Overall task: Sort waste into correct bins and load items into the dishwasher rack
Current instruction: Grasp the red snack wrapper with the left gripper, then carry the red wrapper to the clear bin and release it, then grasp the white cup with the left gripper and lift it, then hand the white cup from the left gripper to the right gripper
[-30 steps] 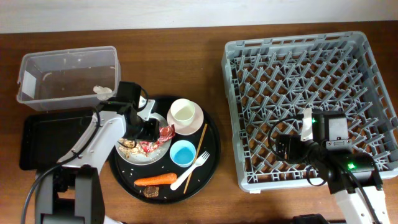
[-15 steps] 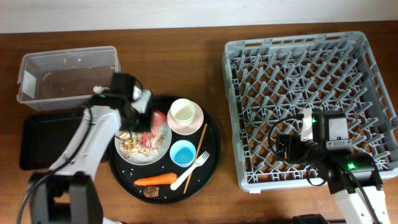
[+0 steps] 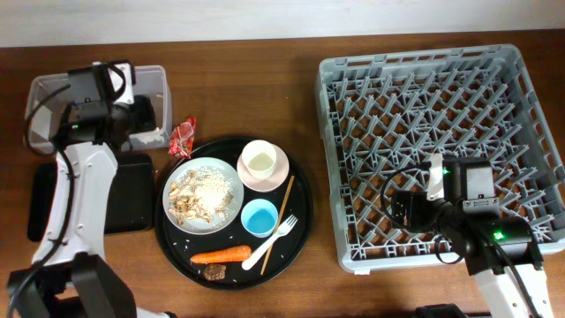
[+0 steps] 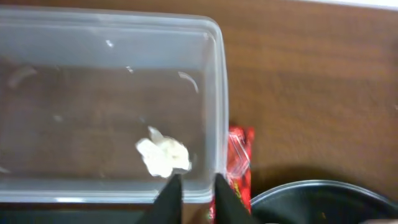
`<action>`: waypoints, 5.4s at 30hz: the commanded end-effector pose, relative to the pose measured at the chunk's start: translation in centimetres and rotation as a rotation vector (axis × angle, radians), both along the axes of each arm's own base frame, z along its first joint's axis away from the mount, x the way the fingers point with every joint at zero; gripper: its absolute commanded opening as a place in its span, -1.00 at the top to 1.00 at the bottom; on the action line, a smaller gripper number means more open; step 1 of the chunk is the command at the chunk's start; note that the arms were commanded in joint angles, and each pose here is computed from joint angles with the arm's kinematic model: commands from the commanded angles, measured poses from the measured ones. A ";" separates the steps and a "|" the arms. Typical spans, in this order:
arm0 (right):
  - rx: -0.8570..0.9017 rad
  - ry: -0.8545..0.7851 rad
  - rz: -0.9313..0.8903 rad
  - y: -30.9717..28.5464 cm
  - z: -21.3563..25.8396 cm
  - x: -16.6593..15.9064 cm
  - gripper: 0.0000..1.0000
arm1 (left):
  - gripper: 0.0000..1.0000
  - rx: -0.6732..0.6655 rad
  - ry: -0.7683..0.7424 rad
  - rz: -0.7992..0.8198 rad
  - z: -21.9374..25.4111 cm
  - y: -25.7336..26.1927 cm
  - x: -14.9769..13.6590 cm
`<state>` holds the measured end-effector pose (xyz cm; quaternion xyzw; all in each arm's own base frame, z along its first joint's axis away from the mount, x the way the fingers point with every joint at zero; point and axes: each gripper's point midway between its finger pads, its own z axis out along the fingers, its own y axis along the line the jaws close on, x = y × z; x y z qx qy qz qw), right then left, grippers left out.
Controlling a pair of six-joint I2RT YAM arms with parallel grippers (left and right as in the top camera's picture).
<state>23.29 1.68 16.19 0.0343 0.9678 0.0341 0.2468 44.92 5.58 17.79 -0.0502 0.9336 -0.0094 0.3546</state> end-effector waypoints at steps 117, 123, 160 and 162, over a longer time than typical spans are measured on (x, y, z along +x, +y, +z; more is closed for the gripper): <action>0.996 -0.390 0.977 16.2 10.5 4.0 -0.97 | 1.00 -0.924 0.278 -1.172 8.1 -33.9 -15.0; 1.009 -0.383 0.978 16.2 10.6 3.9 -0.31 | 1.00 -0.912 0.267 -1.173 8.0 -33.9 -14.8; 0.068 0.083 -0.565 -16.9 6.4 3.2 -0.08 | 0.85 -0.030 0.546 -0.220 -4.2 -12.2 -8.9; 0.095 0.118 -0.650 -19.3 4.7 3.2 -0.08 | 0.85 -0.030 0.546 -0.221 -4.2 -12.2 -8.9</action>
